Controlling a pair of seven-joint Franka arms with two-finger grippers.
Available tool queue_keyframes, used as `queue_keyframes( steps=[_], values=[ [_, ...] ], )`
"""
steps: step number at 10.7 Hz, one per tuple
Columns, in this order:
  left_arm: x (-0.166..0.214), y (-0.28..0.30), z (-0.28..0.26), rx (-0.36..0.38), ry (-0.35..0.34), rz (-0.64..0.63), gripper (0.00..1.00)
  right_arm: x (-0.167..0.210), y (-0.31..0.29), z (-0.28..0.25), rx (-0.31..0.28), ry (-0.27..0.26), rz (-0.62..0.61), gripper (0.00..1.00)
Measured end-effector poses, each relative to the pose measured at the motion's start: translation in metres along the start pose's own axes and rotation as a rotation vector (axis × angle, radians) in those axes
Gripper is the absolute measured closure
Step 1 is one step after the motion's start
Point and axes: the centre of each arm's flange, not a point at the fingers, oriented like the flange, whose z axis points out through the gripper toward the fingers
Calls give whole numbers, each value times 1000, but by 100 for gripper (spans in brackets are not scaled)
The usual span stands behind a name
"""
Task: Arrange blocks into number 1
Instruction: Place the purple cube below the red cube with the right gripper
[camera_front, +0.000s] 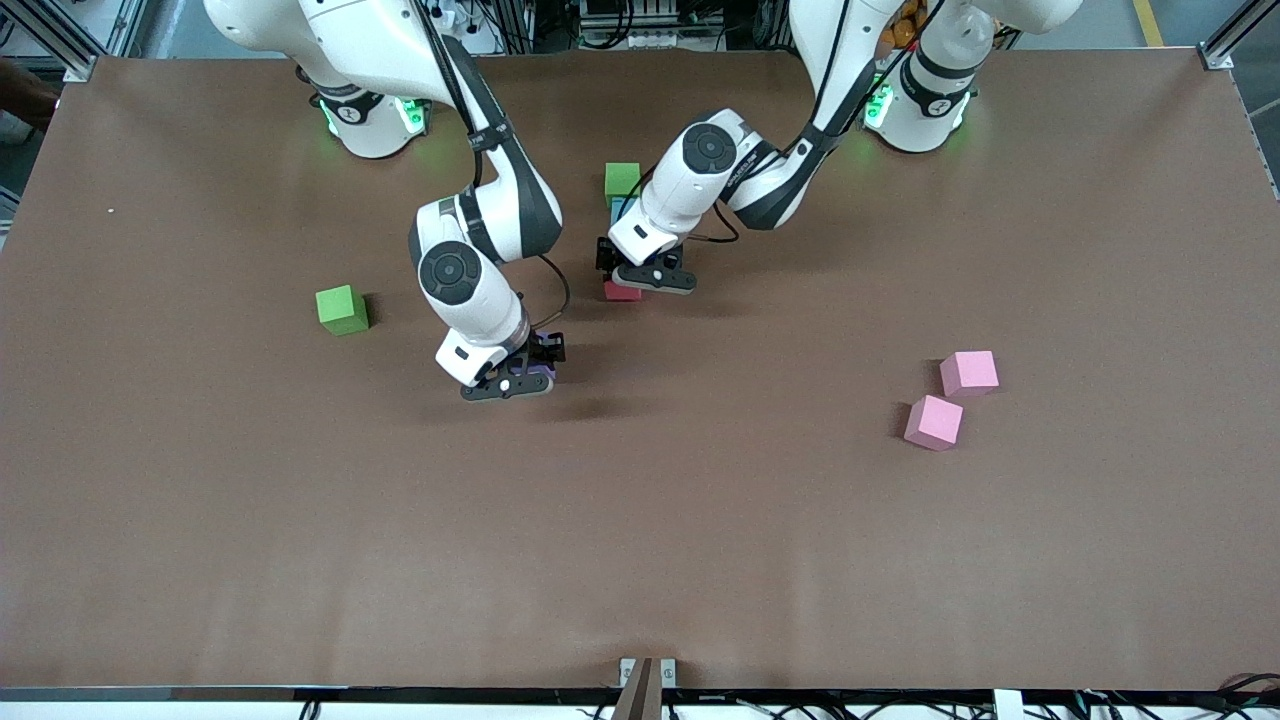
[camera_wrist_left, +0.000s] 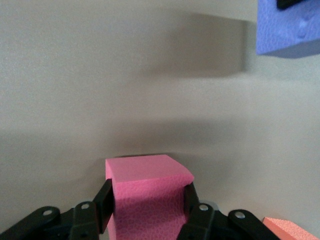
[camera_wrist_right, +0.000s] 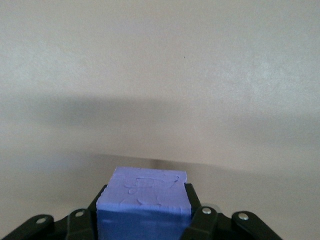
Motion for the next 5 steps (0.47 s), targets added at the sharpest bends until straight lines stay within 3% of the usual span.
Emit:
queue_keyframes(
  steps=[5],
  values=[
    [-16,-5,7,1,-9,12,41,3,-9,-9,7,-15,20,38]
  ],
)
